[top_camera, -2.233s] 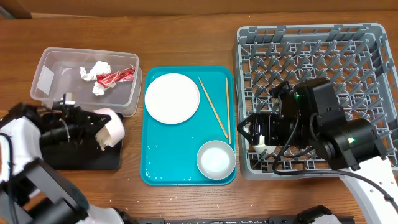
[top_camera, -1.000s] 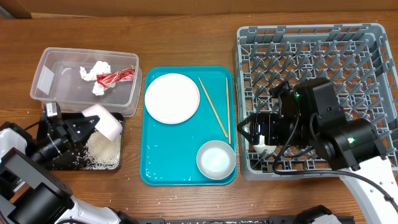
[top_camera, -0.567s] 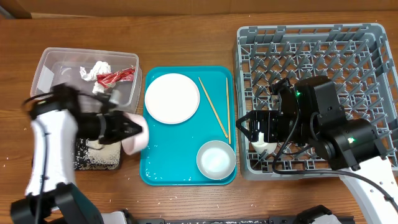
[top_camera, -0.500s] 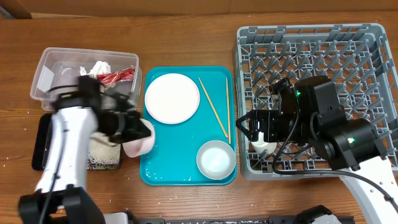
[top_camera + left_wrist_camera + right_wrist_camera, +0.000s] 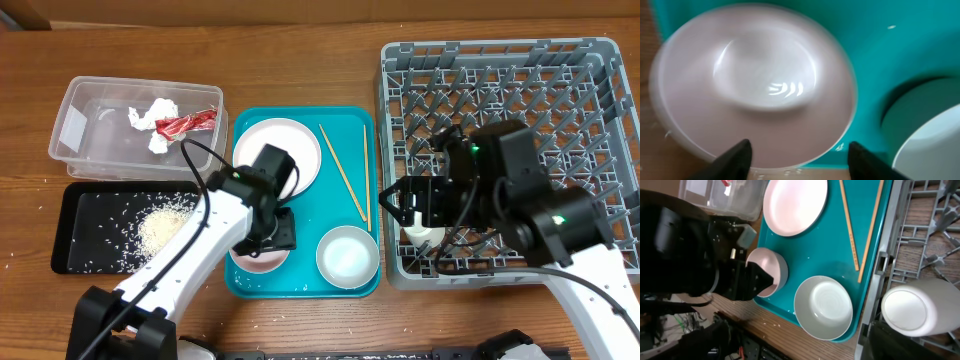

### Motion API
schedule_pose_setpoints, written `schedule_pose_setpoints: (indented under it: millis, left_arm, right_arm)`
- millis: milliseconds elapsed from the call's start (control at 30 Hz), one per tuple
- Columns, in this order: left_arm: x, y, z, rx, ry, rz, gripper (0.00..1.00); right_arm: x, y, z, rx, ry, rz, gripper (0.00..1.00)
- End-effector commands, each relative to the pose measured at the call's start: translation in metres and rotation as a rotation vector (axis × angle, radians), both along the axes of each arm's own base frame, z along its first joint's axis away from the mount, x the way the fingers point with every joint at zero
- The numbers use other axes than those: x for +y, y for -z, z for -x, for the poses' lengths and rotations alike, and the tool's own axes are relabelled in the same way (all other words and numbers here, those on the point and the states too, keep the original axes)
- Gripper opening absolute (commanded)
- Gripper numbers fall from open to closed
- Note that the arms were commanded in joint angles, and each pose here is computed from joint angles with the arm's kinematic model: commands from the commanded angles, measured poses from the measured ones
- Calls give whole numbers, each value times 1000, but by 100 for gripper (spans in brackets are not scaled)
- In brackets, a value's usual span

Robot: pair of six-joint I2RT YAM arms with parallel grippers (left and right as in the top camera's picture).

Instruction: Sort waste into correct bins and load items into the dishwasher

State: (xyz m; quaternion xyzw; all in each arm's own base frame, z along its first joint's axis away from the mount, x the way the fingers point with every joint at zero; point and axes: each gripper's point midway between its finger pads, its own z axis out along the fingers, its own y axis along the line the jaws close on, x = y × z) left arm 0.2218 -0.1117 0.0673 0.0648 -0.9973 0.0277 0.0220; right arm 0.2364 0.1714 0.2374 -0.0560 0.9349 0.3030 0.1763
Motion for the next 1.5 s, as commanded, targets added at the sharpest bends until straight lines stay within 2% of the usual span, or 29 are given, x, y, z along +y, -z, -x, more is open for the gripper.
schedule_pose_setpoints:
  millis: [0, 100, 200, 400, 467, 567, 700, 767, 800, 867, 933, 1033, 1467]
  left_arm:
    - [17, -45, -31, -73, -58, 3, 72]
    - [41, -98, -51, -153, -72, 13, 77]
    - [58, -128, -57, -209, -83, 17, 78]
    - [85, -147, -42, -231, -118, -60, 80]
    - [86, -148, -35, -214, -113, -62, 67]
    - [86, -161, -29, -271, -110, -52, 65]
    - [87, -211, -17, -520, -55, -21, 72]
    - [89, -235, -3, -631, -43, -8, 76]
    - [90, -245, 6, -679, -35, -4, 81]
    - [92, -258, 21, -748, -40, 3, 100]
    - [94, -268, 37, -807, -43, 12, 100]
    - [96, -275, 48, -850, -45, 18, 100]
    - [95, -276, 49, -853, -44, 19, 100]
  right_arm:
    - [20, 27, 5, 34, -90, 72, 89]
    - [51, 58, 13, 45, -199, 187, 89]
    - [81, 77, 11, 37, -246, 205, 89]
    - [102, 82, -9, 32, -170, 148, 89]
    - [97, 80, -14, 11, -150, 169, 89]
    - [75, 67, -26, -58, -39, 245, 91]
    - [38, 8, -49, -292, 146, 300, 100]
    - [16, -21, -53, -378, 272, 291, 100]
    - [7, -34, -54, -413, 305, 274, 100]
    - [-1, -44, -53, -433, 330, 252, 100]
    - [-6, -43, -53, -426, 341, 262, 100]
    - [-7, -35, -53, -403, 333, 287, 100]
    - [-5, -28, -55, -387, 327, 304, 100]
